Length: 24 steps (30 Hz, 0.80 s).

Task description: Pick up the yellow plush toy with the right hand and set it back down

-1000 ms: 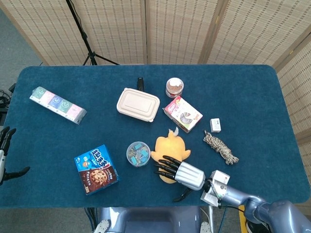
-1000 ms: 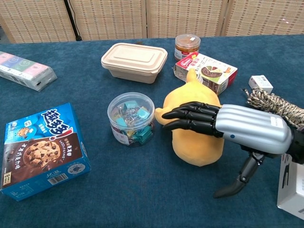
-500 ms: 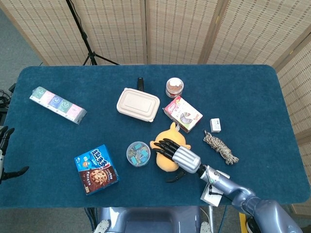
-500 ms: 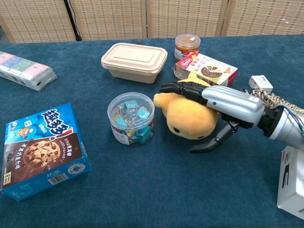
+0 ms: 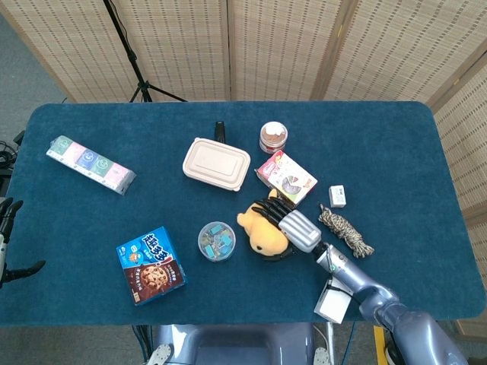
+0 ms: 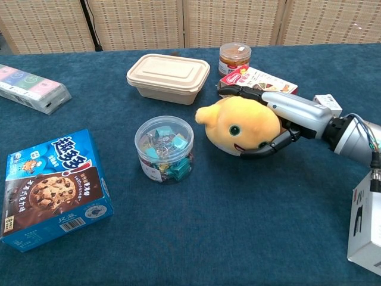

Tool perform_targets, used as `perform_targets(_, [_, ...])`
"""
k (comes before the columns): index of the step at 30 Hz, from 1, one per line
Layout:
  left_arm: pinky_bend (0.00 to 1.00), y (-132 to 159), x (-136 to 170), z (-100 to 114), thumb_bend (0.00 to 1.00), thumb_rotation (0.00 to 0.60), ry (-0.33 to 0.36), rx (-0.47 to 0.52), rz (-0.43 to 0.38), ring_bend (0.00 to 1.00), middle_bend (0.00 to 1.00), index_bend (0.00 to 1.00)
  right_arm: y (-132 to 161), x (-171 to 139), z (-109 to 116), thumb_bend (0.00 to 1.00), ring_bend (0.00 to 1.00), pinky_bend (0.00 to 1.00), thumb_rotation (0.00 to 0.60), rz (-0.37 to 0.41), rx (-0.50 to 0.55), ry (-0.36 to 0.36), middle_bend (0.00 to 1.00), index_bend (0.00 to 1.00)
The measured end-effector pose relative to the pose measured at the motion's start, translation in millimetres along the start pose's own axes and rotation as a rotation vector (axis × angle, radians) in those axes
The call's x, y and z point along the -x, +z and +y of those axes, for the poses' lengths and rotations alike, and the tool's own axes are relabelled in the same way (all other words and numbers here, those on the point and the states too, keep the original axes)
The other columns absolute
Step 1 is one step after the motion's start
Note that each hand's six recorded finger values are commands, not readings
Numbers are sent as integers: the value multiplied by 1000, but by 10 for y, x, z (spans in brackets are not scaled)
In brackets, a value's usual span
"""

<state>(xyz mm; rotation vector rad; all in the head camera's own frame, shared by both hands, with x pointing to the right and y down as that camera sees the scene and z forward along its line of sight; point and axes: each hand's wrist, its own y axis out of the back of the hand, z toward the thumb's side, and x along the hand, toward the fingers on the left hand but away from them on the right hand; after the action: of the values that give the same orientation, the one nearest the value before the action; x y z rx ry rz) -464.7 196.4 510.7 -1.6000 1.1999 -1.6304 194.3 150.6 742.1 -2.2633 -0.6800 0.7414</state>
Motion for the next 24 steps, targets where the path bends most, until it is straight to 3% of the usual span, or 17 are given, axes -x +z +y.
perform_targets(8, [0, -6, 4, 8, 0, 600, 2, 3, 2, 0, 0, 0, 6, -32, 44, 0, 0, 0, 241, -3, 41, -14, 0, 0])
perform_targets(18, [0, 0, 19, 10, 0, 600, 1, 5, -4, 0, 0, 0, 425, -182, 24, 0, 0, 0, 238, 111, 134, -9, 0, 0])
perform_targets(24, [0, -1, 34, 18, 0, 600, 4, 10, -8, 0, 0, 0, 646, -281, 88, 0, 0, 0, 239, 148, 116, -8, 0, 0])
